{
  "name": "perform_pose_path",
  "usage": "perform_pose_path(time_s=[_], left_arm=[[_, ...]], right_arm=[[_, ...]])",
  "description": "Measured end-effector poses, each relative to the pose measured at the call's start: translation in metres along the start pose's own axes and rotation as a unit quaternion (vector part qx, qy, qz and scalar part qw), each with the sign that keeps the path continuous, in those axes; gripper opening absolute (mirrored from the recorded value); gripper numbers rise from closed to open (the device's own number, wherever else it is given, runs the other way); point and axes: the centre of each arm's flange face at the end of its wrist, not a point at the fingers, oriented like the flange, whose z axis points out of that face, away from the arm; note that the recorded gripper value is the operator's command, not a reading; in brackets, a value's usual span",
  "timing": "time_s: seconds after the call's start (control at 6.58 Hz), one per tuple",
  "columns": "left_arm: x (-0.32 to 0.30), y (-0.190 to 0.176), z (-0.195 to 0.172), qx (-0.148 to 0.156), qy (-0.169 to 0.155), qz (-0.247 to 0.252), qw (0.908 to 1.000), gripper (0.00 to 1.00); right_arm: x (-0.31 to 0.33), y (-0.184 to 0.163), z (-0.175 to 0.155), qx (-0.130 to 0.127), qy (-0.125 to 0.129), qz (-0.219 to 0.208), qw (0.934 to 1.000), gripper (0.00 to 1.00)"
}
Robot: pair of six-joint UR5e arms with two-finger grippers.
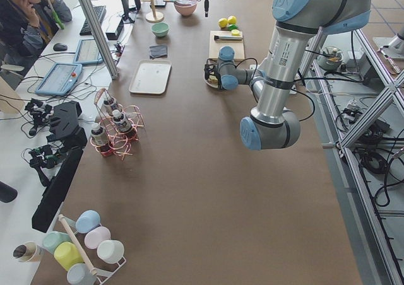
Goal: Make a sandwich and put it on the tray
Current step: 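Grasp the white plate's rim with the left gripper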
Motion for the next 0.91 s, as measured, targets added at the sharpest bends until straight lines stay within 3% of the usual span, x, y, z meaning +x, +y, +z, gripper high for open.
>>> perform_pose_path(time_s=[0.3,0.91], left_arm=[[-0.002,-0.0004,0.0037,-0.001,-0.004,-0.001,1.0,0.0],[-0.0015,-0.0006,0.003,-0.001,-0.003,-0.002,1.0,0.0]], right_arm=[[0.0017,0.0033,-0.0013,0.0,0.0,0.0,1.0,1.0],[0.0038,0.0057,-0.0019,-0.001,0.001,0.001,1.0,1.0]])
